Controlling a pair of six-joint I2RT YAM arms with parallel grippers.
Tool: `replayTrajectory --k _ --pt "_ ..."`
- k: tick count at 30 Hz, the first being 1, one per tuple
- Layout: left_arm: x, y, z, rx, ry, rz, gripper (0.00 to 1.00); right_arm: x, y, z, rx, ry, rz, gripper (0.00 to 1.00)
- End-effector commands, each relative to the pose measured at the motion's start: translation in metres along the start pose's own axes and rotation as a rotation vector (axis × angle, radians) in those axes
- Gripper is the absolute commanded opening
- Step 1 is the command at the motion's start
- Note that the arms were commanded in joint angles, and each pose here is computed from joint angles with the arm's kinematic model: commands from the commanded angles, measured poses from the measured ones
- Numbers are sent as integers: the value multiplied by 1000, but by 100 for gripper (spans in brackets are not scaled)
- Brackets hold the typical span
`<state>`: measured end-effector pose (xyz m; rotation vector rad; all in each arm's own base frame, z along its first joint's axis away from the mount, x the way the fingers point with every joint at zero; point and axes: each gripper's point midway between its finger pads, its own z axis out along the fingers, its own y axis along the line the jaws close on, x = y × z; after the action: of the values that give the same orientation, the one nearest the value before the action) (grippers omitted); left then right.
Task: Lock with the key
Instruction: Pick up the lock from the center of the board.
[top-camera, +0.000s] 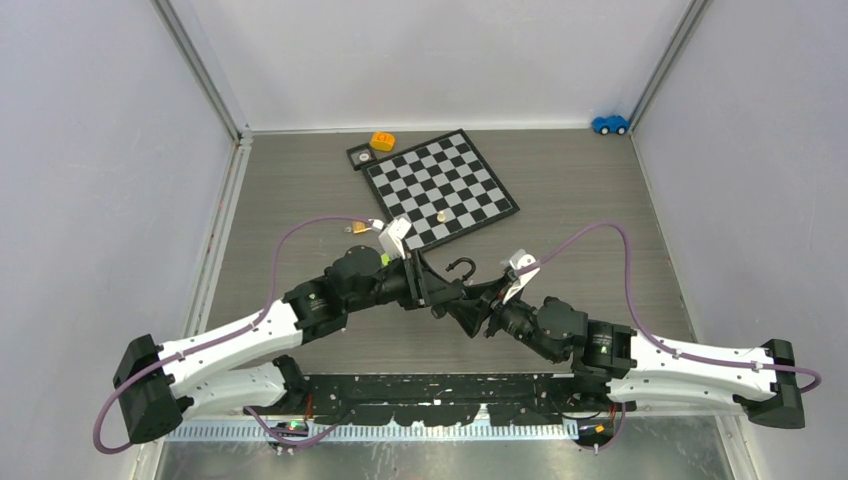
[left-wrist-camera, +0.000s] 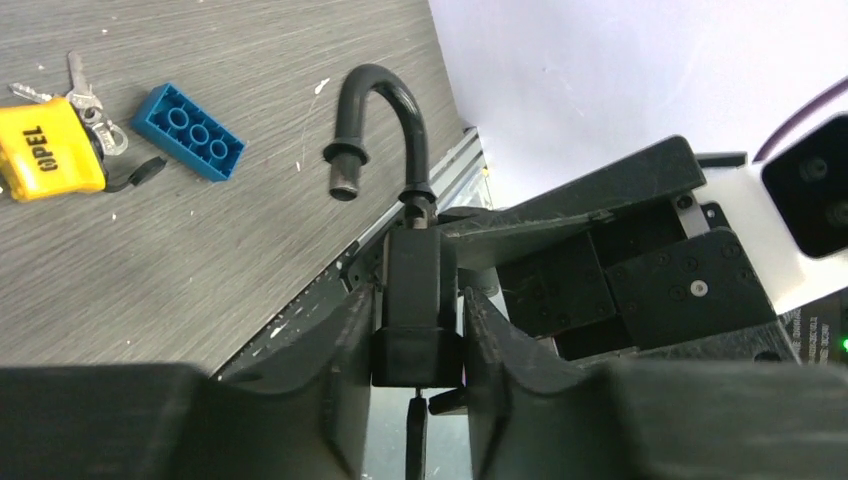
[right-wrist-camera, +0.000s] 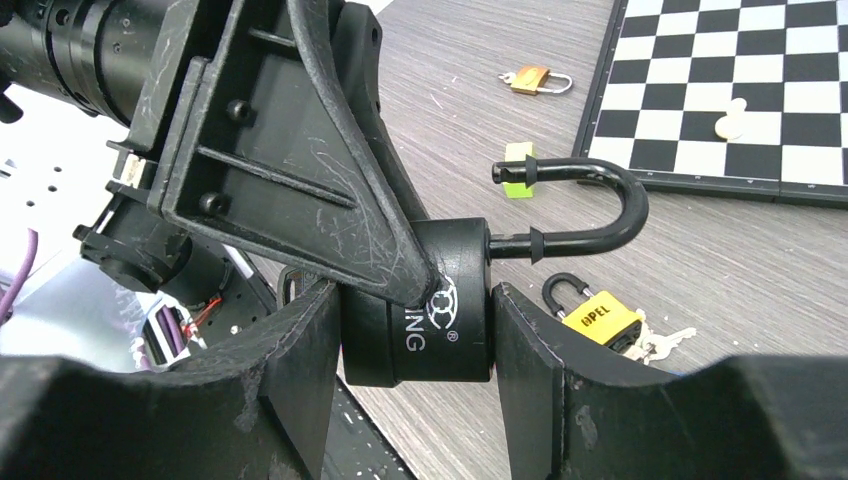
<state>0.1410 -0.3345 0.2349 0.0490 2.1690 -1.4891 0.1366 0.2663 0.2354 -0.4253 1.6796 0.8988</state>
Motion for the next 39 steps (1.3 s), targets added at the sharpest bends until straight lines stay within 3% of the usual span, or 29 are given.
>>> replayTrajectory --k 1,3,5,9,13,21,25,31,35,39 --pt "3 -26 0 107 33 32 25 -49 20 0 -63 -160 71 4" --pt "4 -30 1 128 40 37 1 -49 20 -1 -69 -155 68 7" --pt "4 -33 -1 141 42 55 0 -47 22 -3 -80 -136 61 18" --pt "-1 -31 -10 112 16 105 0 -43 22 -9 -62 -54 85 51" --pt "-7 -23 -20 52 -13 169 0 -40 21 -22 -38 44 125 63" --pt "-18 -9 -52 -43 -54 309 0 -65 52 -42 -134 145 206 69" --pt "-16 -22 -68 21 -39 376 0 -72 51 -44 -134 141 167 69" --pt "-4 -55 -94 193 0 484 0 -67 41 -49 -154 129 2 68" --pt "7 -73 -104 288 59 536 0 -70 50 -57 -268 92 -142 68" --pt "13 -82 -108 341 104 568 0 -69 60 -65 -419 23 -386 70"
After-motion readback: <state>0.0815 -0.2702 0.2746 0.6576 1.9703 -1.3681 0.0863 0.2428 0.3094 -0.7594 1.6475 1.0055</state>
